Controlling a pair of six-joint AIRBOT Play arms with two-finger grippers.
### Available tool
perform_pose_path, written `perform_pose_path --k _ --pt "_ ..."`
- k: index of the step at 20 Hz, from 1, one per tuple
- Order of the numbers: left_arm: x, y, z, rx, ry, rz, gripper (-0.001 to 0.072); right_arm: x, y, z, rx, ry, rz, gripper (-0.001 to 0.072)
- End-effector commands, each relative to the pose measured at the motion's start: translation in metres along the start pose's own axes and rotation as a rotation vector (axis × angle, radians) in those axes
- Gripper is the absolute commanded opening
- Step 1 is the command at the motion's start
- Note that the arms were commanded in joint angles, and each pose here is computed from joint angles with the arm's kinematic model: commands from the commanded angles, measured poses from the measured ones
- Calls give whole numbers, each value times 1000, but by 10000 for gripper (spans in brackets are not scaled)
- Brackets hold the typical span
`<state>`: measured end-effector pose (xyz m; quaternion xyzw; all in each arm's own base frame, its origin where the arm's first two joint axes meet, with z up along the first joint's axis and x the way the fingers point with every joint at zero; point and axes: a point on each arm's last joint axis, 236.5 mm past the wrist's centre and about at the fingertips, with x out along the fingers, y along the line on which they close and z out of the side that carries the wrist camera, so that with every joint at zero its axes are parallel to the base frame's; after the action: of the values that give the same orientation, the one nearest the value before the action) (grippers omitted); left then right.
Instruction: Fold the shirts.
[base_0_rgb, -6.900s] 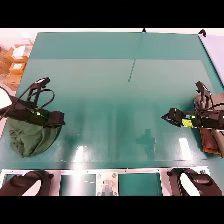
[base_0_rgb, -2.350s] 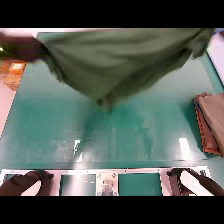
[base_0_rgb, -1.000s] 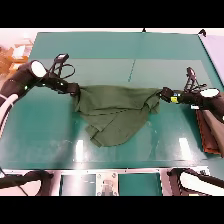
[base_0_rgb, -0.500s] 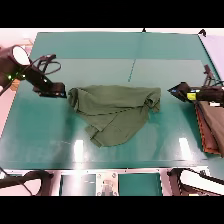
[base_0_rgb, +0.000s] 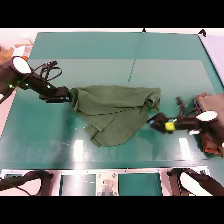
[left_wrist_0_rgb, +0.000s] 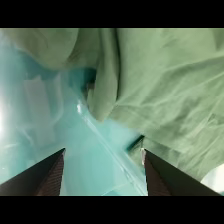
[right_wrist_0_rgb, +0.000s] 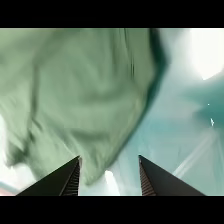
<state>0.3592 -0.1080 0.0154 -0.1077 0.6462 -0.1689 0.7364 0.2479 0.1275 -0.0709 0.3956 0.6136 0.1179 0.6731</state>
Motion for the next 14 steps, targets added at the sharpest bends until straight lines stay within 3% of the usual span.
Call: perform_pose_path --k 1,4,8,11,14 --pt "1 -4 3 -5 -15 -20 552 50 3 -44 18 48 -18 427" --pt "1 -5 1 7 -7 -22 552 75 17 -47 -4 52 -26 422" --pt "1 -4 -1 23 3 -21 552 84 34 -40 -121 89 -26 43" --pt "1 9 -3 53 10 35 551 45 -3 -23 -146 163 -167 24" --pt "0 21 -3 65 14 86 551 -30 -62 36 -38 26 -351 24"
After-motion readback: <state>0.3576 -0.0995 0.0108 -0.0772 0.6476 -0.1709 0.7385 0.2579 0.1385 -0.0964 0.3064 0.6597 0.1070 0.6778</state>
